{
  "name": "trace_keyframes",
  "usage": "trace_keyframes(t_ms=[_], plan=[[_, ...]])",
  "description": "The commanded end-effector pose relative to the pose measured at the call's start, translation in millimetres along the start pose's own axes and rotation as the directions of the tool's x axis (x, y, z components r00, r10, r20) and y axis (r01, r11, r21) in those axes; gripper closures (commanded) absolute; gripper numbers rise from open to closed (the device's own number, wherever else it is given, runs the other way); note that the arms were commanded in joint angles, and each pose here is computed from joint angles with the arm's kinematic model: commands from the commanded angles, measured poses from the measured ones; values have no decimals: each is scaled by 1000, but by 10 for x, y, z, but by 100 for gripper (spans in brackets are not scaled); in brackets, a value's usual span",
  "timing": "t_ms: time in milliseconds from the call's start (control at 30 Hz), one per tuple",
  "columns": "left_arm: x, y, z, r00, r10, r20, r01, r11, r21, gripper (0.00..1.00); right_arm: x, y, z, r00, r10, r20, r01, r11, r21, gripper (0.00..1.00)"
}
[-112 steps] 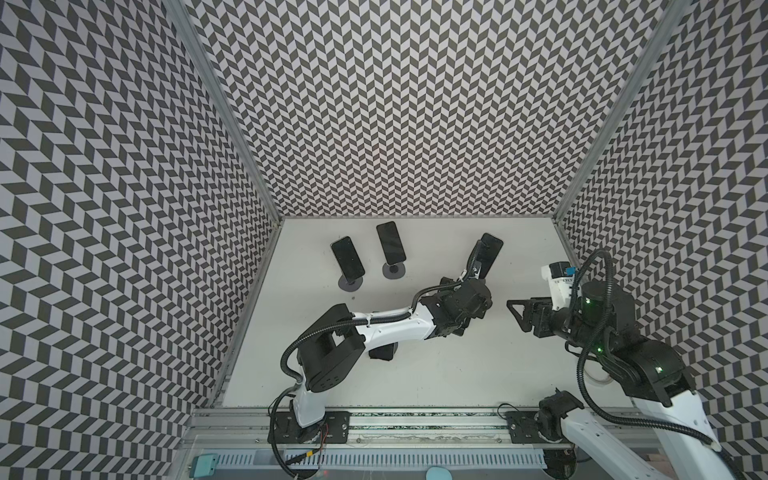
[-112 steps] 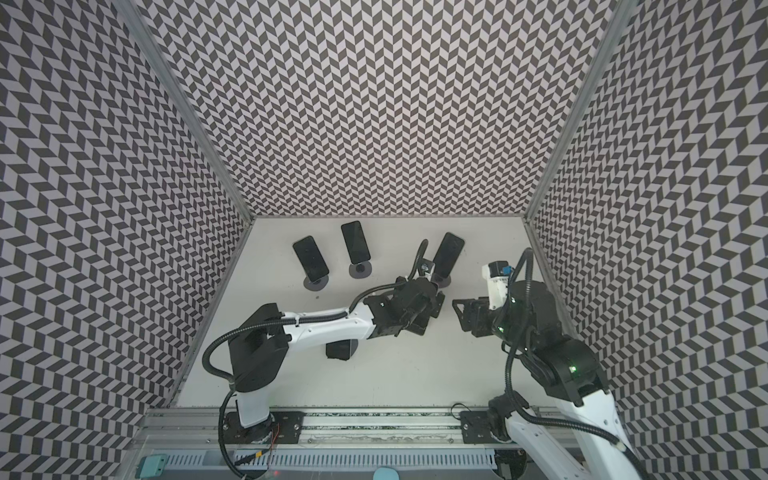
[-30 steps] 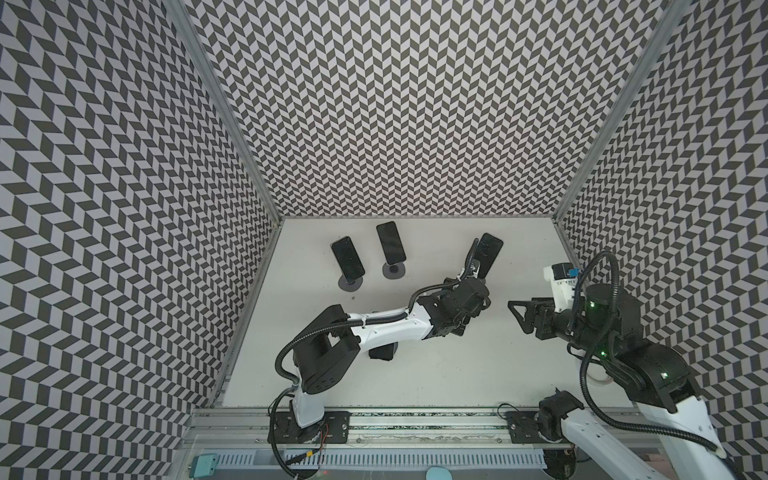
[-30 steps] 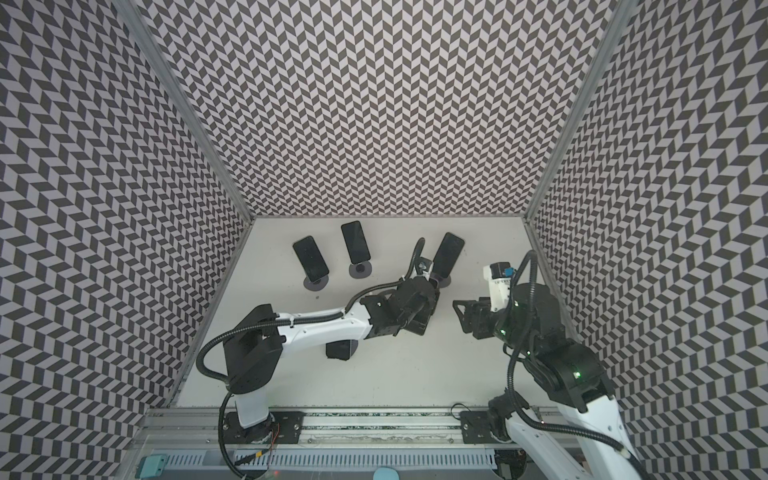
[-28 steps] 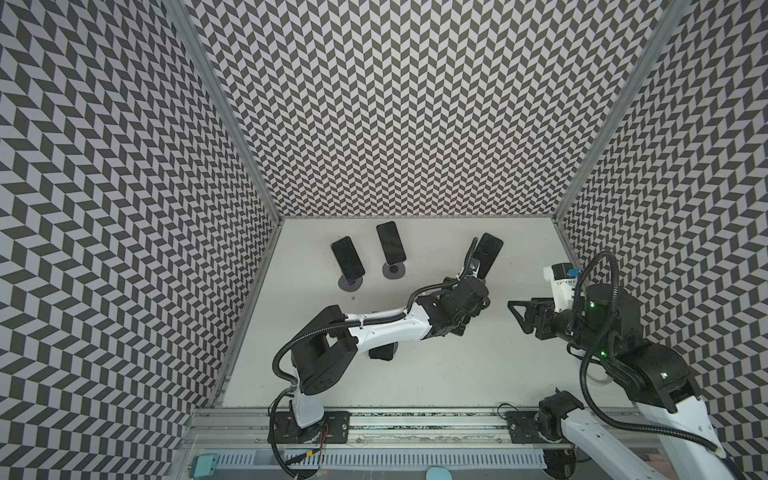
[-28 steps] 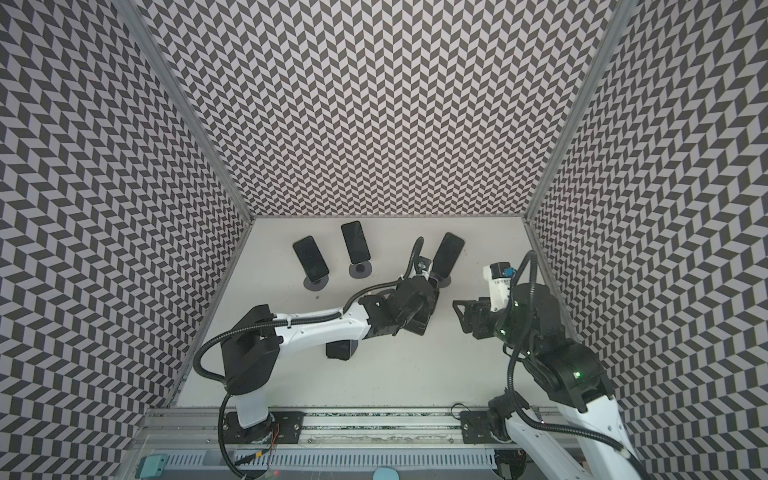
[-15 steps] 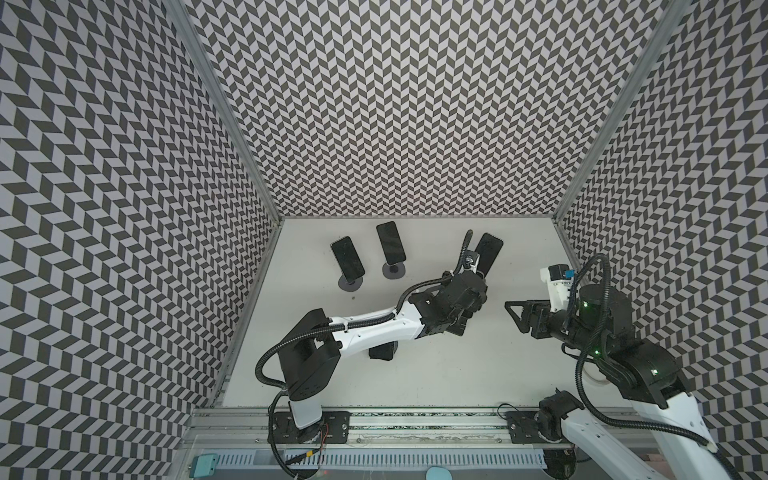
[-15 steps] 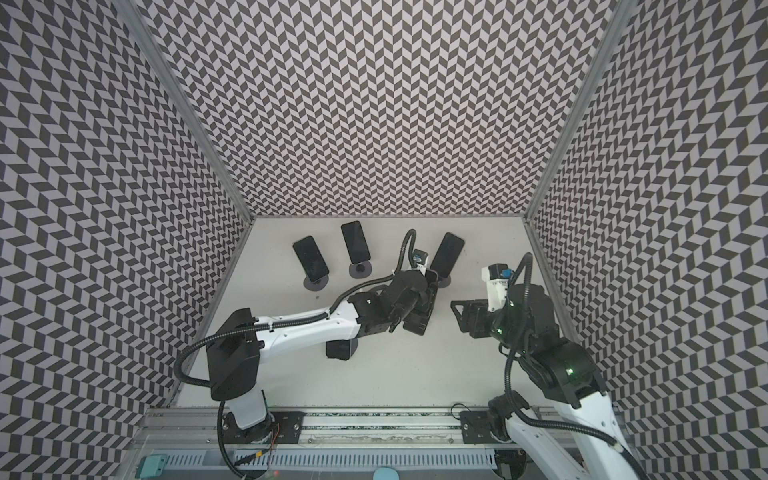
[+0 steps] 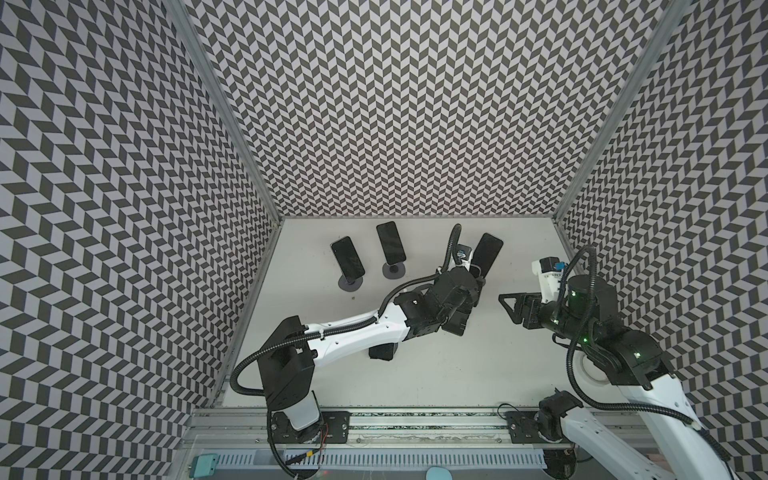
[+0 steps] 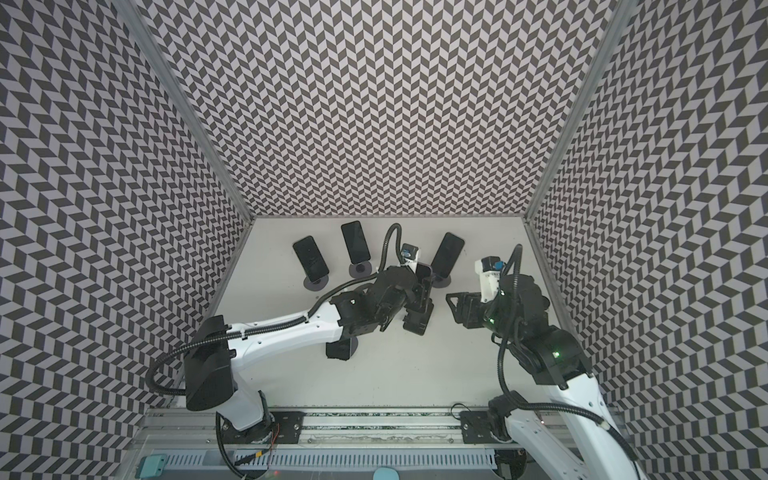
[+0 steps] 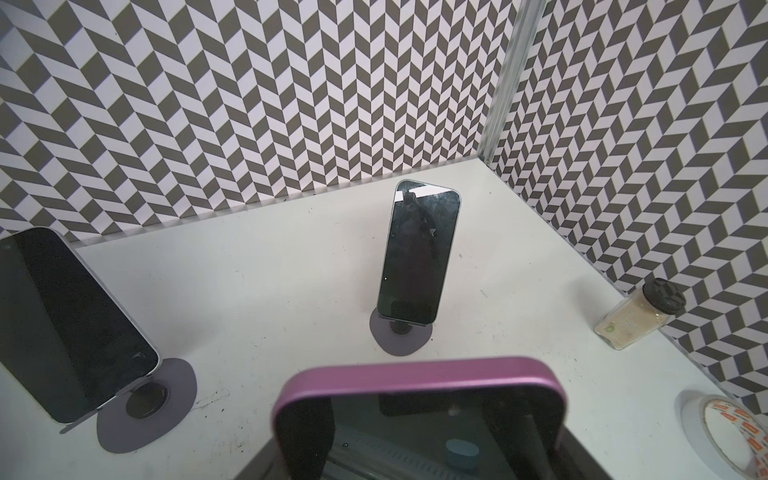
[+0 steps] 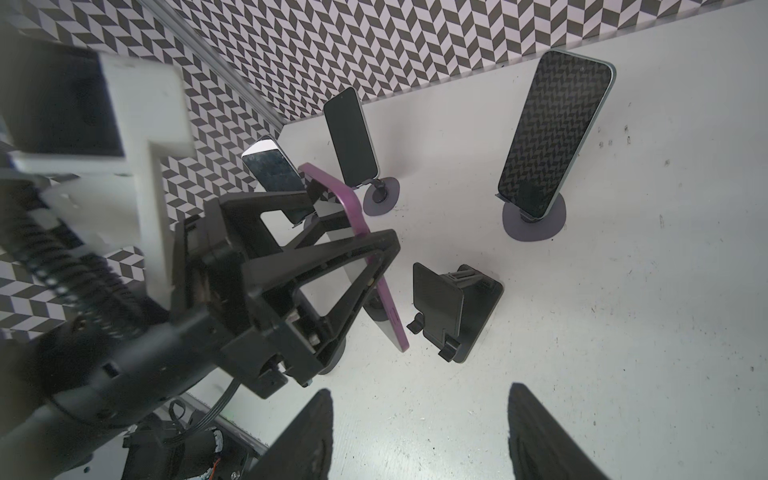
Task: Remove the phone from the phone stand
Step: 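Lift the purple-edged phone off its stand with the left gripper while the right gripper nears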
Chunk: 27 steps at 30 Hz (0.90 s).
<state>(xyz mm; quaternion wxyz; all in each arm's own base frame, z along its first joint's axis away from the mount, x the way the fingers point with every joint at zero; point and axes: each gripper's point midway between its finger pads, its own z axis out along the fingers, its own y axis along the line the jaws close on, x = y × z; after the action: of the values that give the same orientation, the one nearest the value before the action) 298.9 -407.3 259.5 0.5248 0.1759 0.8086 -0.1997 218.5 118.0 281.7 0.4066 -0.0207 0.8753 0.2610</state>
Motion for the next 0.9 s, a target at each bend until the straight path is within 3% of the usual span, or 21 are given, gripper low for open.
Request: trace_keyframes(t_ms=[0,467,867], plan=[[-210,70,-140,997,-46,61,46,999,4,34,-93,81,41,999,7,38,-5,999,-42,37],[-377,325,-446,989,-98,112,98,995,0,35,-168,185,201,1000,1,24,1,996,-86,41],[-564,719,-731,979,-118,167,129,990,-58,36,-331,561,424,998,-62,14,63,988,-139,42]])
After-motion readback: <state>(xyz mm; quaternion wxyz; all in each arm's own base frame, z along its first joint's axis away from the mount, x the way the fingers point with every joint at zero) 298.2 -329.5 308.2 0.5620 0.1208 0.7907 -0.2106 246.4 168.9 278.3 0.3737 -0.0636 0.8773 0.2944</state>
